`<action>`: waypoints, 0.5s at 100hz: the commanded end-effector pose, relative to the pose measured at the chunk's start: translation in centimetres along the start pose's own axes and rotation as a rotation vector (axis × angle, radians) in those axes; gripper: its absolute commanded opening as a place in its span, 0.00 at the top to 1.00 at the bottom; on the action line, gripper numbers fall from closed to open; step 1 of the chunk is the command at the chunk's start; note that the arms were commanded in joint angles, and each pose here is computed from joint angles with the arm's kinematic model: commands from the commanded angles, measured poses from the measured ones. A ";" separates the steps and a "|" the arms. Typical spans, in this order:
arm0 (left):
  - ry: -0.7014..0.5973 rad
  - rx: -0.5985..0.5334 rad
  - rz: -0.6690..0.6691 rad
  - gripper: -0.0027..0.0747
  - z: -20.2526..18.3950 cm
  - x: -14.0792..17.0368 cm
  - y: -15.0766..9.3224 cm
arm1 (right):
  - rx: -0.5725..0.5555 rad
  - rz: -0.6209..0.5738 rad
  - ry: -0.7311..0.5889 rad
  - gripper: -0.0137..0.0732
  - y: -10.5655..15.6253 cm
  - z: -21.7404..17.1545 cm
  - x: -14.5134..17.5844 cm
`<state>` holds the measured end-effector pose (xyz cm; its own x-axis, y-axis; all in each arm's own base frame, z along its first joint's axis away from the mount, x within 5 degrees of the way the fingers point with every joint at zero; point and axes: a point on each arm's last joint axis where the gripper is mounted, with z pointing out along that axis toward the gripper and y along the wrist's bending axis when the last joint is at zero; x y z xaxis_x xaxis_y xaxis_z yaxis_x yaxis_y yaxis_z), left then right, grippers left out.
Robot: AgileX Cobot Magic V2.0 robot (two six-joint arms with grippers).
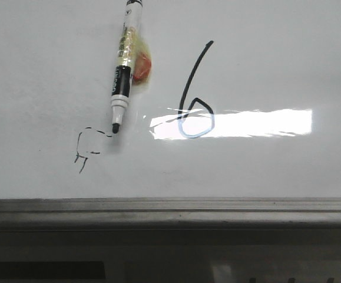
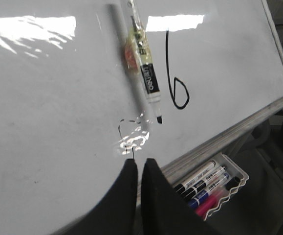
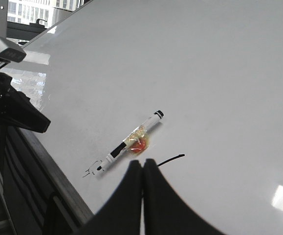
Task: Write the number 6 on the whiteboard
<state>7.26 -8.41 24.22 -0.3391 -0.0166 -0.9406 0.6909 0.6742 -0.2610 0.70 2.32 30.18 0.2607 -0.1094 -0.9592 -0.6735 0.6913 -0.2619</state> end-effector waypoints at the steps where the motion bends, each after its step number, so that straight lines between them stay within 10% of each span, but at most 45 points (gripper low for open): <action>1: 0.002 0.020 0.005 0.99 0.1 -0.2 -0.2 | 0.053 -0.001 -0.072 0.92 -0.6 -0.1 -1.2; 50: 0.013 -0.079 -0.114 0.99 0.0 0.7 0.9 | 0.053 -0.001 -0.072 0.92 -0.6 -0.1 -1.2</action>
<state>7.46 -7.84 22.69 -0.4110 -0.0442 -0.9105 0.6161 0.7227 -0.3132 0.70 2.32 30.18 0.2607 -0.1094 -0.9592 -0.6735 0.6913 -0.2619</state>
